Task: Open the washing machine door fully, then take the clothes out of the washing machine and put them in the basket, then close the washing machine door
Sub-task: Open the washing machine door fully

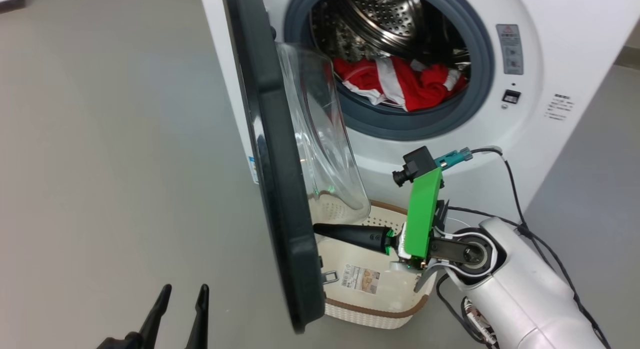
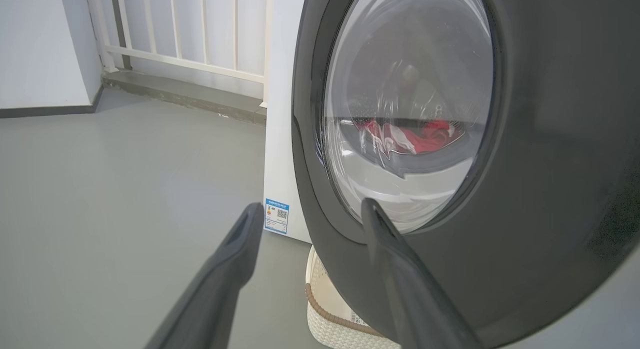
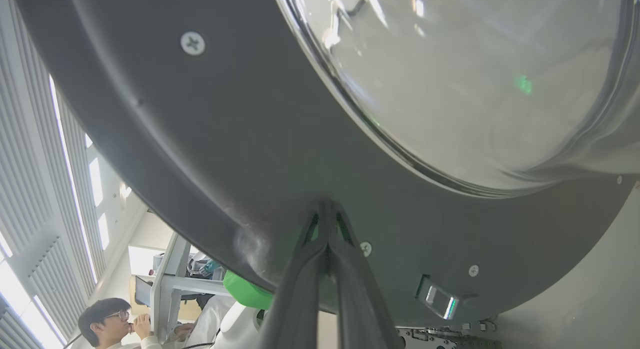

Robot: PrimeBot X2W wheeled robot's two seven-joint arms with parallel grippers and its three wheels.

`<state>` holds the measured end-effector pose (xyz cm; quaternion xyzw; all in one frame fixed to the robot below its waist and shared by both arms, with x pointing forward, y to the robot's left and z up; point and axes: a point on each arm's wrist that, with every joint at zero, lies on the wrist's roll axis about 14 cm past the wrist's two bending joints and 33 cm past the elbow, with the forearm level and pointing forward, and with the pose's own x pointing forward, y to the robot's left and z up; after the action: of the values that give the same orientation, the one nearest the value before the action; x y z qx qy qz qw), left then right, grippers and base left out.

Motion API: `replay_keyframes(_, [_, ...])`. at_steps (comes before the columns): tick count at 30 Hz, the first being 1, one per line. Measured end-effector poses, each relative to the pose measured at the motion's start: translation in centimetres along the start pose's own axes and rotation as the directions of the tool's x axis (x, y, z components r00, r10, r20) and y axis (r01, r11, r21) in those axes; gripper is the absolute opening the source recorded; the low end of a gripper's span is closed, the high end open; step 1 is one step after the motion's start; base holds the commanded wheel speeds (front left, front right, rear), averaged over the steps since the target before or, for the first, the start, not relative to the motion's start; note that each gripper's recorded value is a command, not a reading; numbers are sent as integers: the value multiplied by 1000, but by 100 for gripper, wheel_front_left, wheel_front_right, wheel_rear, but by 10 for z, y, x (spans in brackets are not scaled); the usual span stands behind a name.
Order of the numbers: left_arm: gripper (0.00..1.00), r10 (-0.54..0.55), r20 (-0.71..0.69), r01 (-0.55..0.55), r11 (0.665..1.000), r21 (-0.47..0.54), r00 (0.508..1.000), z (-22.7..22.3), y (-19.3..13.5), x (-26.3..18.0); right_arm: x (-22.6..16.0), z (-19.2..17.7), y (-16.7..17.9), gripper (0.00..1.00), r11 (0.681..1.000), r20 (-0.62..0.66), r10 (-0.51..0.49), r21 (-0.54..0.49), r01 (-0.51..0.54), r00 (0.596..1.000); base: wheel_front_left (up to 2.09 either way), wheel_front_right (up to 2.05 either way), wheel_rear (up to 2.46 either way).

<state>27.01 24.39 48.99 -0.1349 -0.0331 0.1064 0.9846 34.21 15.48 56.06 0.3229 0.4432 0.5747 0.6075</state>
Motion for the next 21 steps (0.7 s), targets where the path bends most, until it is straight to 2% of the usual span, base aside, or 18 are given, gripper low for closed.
replay_keyframes(10, [100, 56, 19, -57, 998, 4, 998, 5, 14, -12, 28, -23, 12, 0, 999, -83, 37, -14, -38, 996, 0, 0, 0])
replay_keyframes(21, [100, 97, 33, -97, 995, 5, 995, 9, 25, -19, 42, -30, 21, 0, 998, -104, 61, -18, -63, 993, 0, 0, 0])
